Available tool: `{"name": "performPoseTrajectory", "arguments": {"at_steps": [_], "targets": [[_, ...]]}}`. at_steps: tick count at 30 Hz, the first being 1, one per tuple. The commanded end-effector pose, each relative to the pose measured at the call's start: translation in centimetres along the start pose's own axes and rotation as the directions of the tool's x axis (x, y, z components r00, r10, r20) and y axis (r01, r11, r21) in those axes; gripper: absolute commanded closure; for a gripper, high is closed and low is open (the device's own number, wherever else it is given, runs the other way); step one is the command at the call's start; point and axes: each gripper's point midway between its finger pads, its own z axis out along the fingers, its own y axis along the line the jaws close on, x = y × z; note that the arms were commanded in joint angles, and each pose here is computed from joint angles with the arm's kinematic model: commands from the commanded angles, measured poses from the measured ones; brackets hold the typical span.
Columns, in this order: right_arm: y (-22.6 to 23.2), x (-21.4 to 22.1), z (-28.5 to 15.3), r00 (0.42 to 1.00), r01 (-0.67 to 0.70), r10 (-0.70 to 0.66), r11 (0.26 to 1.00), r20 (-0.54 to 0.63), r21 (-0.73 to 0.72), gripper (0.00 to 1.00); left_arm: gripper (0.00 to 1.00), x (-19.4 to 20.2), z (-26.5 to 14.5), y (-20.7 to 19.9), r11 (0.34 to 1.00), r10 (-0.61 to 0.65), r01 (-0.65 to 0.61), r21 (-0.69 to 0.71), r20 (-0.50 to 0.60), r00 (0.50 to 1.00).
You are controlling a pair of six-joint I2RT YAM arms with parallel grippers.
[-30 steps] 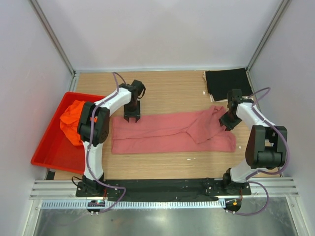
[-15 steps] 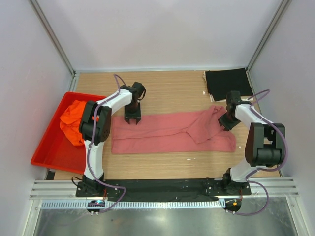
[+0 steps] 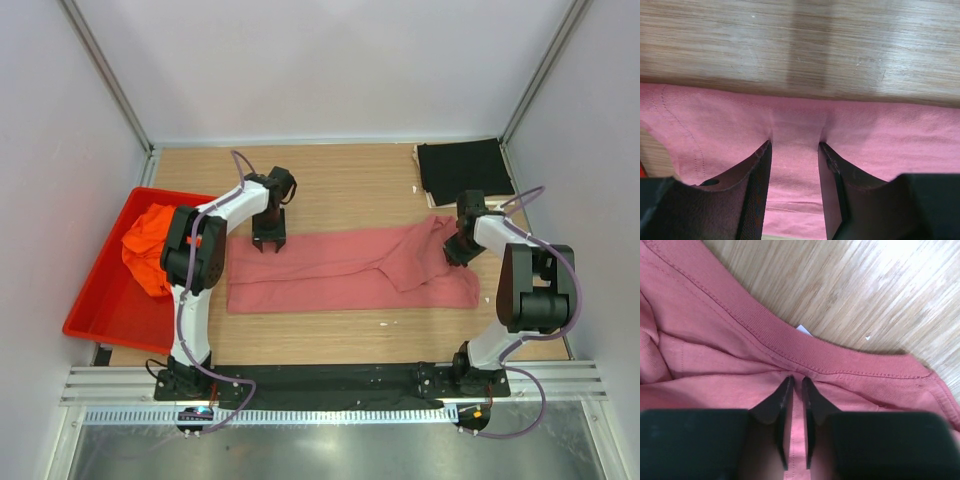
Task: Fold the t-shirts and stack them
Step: Fold the tshirt
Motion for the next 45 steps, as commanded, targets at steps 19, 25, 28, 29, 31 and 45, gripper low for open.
{"name": "performPoseTrajectory", "arguments": {"at_steps": [19,25,28,29,31,45], "targets": [[-0.8,-2.2,-2.6,0.994,-0.042,0.041,0.999,0.099,0.016,0.99,0.57,-0.8,1.3,1.4,0.994,-0.021,0.023,-0.105,0.025,0.999],[-0.4,-2.7,-3.2,0.995,-0.031,0.028,0.999,0.097,0.021,0.93,0.57,-0.6,1.5,1.4,0.994,-0.023,0.025,-0.108,0.02,1.0],[-0.2,-2.3,-2.9,0.996,-0.027,0.027,1.0,0.082,0.007,0.93,0.57,-0.6,1.4,1.5,0.994,-0.021,0.023,-0.11,0.019,1.0],[0.0,-2.3,-2.9,0.996,-0.026,0.026,1.0,0.081,-0.002,0.92,0.57,-0.6,1.5,1.5,0.993,-0.021,0.023,-0.112,0.019,1.0],[0.0,-2.4,-2.9,0.996,-0.02,0.02,1.0,0.083,-0.004,0.91,0.57,-0.7,1.4,1.5,0.993,-0.021,0.024,-0.113,0.024,0.999],[0.9,-3.1,-3.7,0.994,-0.016,0.022,0.999,0.109,-0.051,0.99,0.57,-0.8,1.4,1.6,0.993,-0.018,0.021,-0.117,0.025,1.0]]}}
